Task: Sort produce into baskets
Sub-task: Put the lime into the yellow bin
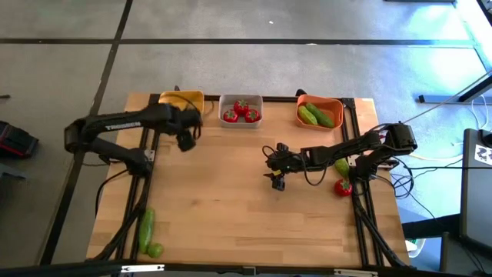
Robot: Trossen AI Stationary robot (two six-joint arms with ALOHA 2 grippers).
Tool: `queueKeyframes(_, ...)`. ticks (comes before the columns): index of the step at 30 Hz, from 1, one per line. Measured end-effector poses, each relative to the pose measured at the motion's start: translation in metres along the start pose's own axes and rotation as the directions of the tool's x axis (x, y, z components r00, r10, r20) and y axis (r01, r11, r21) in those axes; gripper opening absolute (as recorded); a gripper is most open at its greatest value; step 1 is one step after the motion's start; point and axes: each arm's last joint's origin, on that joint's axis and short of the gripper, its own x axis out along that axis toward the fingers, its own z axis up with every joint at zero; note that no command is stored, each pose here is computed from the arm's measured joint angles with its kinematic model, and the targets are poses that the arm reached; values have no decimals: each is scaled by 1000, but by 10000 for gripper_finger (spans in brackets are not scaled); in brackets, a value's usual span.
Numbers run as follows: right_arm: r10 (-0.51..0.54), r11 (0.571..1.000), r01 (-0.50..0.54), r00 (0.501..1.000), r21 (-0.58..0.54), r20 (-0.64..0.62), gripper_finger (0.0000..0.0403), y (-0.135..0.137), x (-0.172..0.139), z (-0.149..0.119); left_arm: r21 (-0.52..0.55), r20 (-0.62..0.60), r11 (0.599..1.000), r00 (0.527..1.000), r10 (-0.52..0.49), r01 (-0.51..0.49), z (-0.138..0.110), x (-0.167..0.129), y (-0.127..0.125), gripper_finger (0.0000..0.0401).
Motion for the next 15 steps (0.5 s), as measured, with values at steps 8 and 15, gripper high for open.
queueKeyframes(8,0,1000,0,1000,1,0,252,0,0,0,-259,150,966,987,50,-9,22,22,41,207)
queueKeyframes(15,1,1000,-1,1000,0,0,252,0,0,0,-387,176,921,978,114,-37,22,49,62,207)
